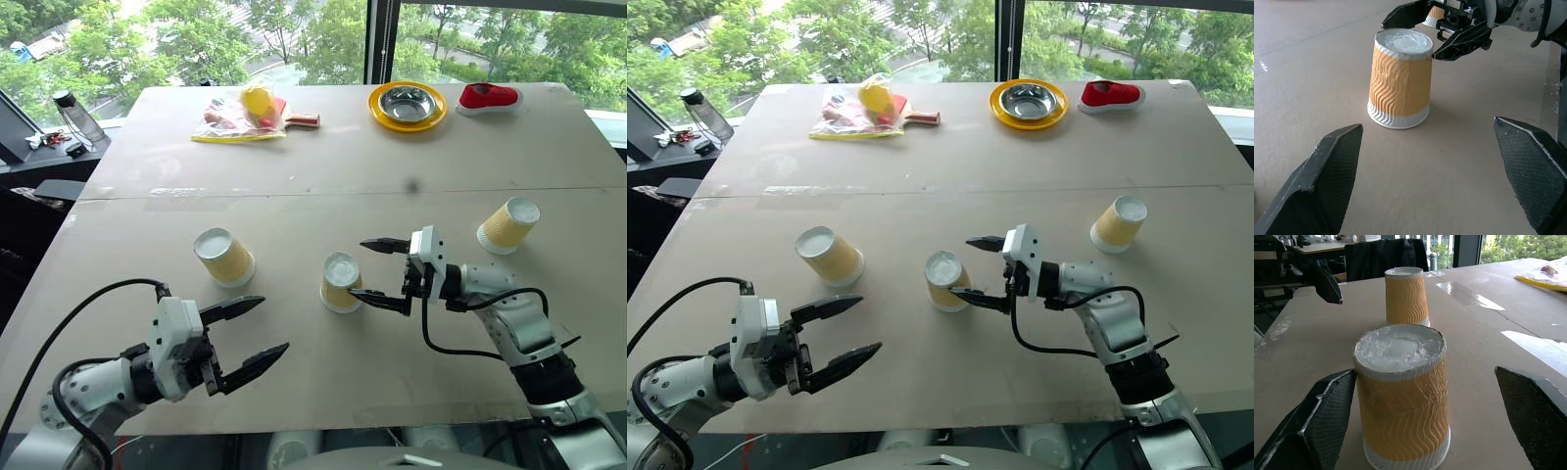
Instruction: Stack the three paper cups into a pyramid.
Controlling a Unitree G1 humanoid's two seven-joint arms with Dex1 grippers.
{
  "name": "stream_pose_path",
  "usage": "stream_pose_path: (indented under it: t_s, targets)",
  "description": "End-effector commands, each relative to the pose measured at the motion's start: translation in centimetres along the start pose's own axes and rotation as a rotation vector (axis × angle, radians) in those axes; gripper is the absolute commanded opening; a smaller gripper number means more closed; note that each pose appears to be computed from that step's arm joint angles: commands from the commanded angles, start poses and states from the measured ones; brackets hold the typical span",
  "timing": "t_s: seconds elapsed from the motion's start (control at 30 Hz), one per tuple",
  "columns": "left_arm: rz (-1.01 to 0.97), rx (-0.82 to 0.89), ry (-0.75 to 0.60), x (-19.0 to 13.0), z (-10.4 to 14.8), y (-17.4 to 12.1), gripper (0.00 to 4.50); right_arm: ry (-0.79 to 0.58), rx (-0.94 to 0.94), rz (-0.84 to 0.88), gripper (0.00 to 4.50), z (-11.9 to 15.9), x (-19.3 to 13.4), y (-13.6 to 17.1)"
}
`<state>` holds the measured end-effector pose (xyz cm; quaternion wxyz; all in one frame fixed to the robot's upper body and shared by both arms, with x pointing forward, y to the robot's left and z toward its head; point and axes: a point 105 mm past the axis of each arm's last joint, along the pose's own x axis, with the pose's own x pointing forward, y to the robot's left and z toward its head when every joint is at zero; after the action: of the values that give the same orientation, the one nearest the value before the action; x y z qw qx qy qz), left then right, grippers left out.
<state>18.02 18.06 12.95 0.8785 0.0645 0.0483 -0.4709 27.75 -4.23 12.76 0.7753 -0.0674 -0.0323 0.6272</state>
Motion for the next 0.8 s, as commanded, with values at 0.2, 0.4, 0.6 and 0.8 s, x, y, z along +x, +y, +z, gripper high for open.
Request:
stream_pose_path:
  t_s: [0.2,0.4,0.6,0.8]
  targets:
    - [0.034,0.049,-0.035,0.3,0.8,0.3,4.4,-0.017,-0.013,0.098,4.5,0.8,1.6,1.4]
    - [0.046,0.045,-0.045,0.2,0.9,0.3,4.49,-0.042,-0.015,0.081,4.24,1.3,2.3,0.7]
    - [0.058,0.05,-0.044,0.3,0.9,0.4,4.5,-0.065,-0.002,0.067,2.55,1.6,2.2,0.2]
    - [0.051,0.036,-0.099,1.6,1.8,-0.2,4.5,-0.094,-0.012,-0.023,1.99,2.4,2.0,-1.9]
